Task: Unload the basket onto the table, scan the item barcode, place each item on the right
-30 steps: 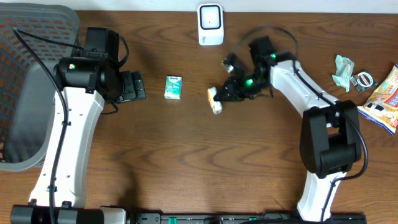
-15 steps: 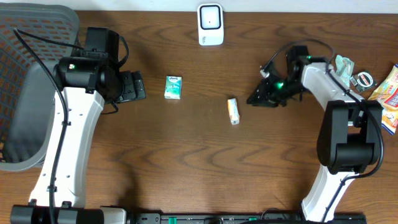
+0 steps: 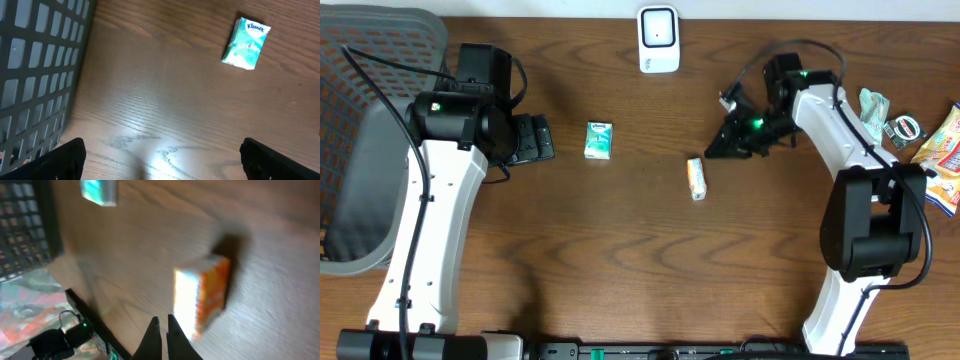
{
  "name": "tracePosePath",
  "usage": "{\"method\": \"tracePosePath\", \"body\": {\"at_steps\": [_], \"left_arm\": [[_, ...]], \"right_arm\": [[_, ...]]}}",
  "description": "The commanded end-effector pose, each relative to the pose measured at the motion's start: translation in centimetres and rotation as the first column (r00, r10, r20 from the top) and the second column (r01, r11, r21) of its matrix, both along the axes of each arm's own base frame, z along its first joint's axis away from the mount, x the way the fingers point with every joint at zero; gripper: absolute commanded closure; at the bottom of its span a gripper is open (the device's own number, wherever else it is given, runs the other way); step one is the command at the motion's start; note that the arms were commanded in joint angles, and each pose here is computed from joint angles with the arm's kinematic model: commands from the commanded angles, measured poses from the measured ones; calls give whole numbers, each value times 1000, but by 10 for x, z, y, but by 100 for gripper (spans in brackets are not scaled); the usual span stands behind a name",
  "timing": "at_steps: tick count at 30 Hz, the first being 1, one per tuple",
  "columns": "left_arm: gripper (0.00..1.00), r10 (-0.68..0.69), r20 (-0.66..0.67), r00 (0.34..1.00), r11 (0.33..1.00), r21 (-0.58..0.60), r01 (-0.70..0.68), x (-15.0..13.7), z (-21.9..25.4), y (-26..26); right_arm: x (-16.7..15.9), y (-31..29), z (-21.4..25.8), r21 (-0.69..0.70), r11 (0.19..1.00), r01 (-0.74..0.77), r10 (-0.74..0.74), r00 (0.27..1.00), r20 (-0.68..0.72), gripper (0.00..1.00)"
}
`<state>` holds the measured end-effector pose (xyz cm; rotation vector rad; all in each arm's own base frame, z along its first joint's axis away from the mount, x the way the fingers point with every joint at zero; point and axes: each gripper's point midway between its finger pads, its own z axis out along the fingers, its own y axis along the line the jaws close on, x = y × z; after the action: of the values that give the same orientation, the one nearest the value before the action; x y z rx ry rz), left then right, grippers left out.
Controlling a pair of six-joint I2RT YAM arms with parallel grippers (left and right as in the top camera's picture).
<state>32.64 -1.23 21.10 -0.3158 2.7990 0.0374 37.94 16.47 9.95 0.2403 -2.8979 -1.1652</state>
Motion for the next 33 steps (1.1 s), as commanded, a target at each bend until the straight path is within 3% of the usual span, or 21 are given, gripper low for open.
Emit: {"method": "tracePosePath", "body": {"at_steps": [1,3,7,11,17,27,29,33], "left_arm": [[2,-5,-7,1000,1000,14,5,-1,-1,3],[2,-5,-7,1000,1000,14,5,-1,-1,3],[2,-5,-7,1000,1000,14,5,-1,-1,3],[2,-5,-7,1000,1000,14,5,-1,-1,3],[2,-5,-7,1000,1000,14,5,-1,-1,3],[2,-5,-7,1000,1000,14,5,-1,-1,3],[2,-5,-7,1000,1000,14,5,-1,-1,3],[2,-5,-7,1000,1000,14,5,-1,-1,3]], "right_arm": [[7,22,39,56,996,-66,59,990,129,99],[5,26,34,14,996,-85,82,987,139,99],[-8,25,0,-207,974,-95,117,988,97,99],[-27,41,-25,-255,957,-140,163,984,70,99],[-30,16,-61,-391,920,-39,57,998,34,99],[0,-19,-20,-436,899,47,-6,996,94,98],[2,-24,-19,-439,897,47,-4,995,97,88],[4,-43,-23,-461,884,73,-34,995,91,53]]}}
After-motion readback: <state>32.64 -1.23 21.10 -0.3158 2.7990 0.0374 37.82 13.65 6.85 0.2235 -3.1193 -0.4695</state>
